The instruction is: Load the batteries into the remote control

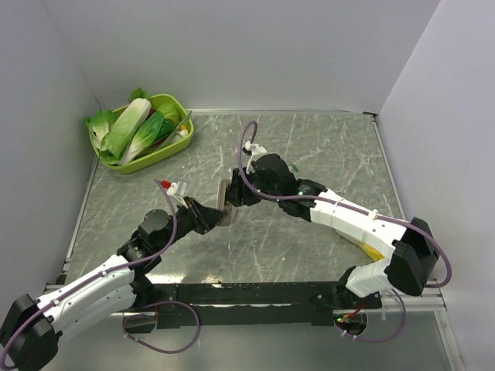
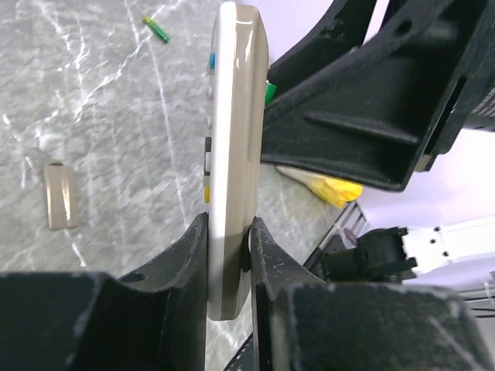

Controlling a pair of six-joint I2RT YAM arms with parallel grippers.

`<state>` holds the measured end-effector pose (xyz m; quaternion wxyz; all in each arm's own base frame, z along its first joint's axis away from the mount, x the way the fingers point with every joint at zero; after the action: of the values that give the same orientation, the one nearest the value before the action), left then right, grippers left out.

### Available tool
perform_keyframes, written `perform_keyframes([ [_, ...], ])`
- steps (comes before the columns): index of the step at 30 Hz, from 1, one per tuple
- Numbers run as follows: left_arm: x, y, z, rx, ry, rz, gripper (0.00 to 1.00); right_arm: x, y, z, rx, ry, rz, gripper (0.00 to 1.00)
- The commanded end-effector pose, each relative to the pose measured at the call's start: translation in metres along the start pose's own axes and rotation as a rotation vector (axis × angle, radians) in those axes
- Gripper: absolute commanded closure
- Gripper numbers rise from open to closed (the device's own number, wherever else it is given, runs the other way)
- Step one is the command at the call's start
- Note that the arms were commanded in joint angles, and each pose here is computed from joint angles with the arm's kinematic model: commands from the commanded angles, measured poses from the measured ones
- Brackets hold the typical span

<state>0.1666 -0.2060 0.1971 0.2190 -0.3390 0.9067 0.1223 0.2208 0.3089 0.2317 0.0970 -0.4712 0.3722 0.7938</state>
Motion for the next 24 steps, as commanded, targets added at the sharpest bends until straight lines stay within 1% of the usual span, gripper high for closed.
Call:
perform_keyframes([
  [1,-0.014,-0.002,-0.041,0.175,0.009,-0.034,0.99,-0.019,0.018,0.019,-0.104,0.047,-0.049,0.44],
  [2,-0.013,-0.002,-0.040,0.169,0.011,-0.032,0.99,-0.021,0.019,0.020,-0.107,0.056,-0.055,0.41],
  [8,-0.010,-0.005,-0.032,0.136,0.032,-0.023,0.99,-0.027,0.028,0.024,-0.130,0.071,-0.077,0.38],
  [11,-0.010,-0.005,-0.029,0.122,0.033,-0.027,0.99,-0.030,0.034,0.026,-0.145,0.088,-0.090,0.32],
  [13,-0.009,-0.005,-0.029,0.122,0.034,-0.025,0.99,-0.033,0.039,0.027,-0.151,0.096,-0.098,0.32],
  [17,-0.009,-0.005,-0.027,0.119,0.035,-0.026,0.99,-0.038,0.051,0.029,-0.156,0.122,-0.113,0.24],
  [18,-0.009,-0.004,-0.028,0.120,0.037,-0.027,0.99,-0.041,0.055,0.029,-0.157,0.127,-0.124,0.24],
  [22,-0.011,-0.003,-0.028,0.128,0.040,-0.034,0.99,-0.049,0.071,0.027,-0.184,0.105,-0.152,0.20],
  [24,-0.012,-0.002,-0.031,0.146,0.034,-0.036,0.99,-0.057,0.079,0.022,-0.192,0.069,-0.193,0.19],
])
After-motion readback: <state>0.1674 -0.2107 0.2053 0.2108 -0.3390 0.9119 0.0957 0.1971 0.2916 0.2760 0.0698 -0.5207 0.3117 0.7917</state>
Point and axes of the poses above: each gripper's point midway between its finger pads, its own y axis back along the fingers, its own z axis along the line the jaws close on, x = y × z, the point moved 5 cm from there along y, back along the fingers, and after that the axes turned 15 degrees about y, right-handed, at the moved point
